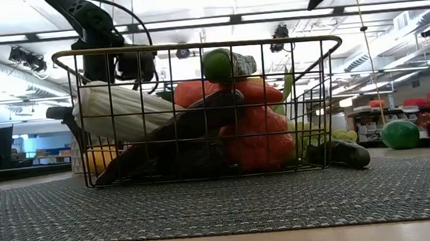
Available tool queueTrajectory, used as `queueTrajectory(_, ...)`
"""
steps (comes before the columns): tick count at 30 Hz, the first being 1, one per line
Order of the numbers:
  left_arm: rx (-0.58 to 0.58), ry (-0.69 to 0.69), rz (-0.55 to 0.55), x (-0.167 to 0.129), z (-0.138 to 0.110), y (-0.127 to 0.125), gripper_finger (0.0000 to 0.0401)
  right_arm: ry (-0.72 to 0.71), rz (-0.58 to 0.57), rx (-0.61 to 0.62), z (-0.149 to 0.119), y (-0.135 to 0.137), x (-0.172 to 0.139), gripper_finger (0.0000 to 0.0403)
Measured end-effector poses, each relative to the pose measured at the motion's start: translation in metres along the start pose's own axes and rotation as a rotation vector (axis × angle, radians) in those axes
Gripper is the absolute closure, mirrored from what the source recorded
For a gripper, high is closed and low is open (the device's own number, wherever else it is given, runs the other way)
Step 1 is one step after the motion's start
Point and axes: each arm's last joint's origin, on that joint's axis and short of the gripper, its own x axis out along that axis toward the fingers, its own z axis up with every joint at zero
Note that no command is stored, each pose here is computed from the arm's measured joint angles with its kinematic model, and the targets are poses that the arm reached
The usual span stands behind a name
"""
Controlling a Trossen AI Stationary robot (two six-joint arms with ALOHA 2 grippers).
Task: Build produce basket
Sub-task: Put the yellow mango into the gold wire basket
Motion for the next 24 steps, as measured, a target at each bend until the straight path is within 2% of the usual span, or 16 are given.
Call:
queueTrajectory(9,0.015,-0.015,-0.005,0.0,-0.012,-0.005,0.0122,-0.017,-0.001,-0.019,0.002,0.0,0.0,0.0056)
queueTrajectory(16,0.006,-0.013,-0.014,-0.001,-0.02,-0.007,0.0189,-0.018,-0.004,-0.054,0.002,0.0,0.0,0.0056)
queueTrajectory(20,-0.003,-0.003,-0.045,-0.008,-0.025,-0.014,0.0218,-0.02,-0.02,-0.076,0.002,0.0,0.0,0.0056)
queueTrajectory(24,0.069,0.013,-0.139,-0.032,-0.031,-0.029,0.0212,-0.023,-0.049,-0.108,0.002,-0.001,0.0,0.0056)
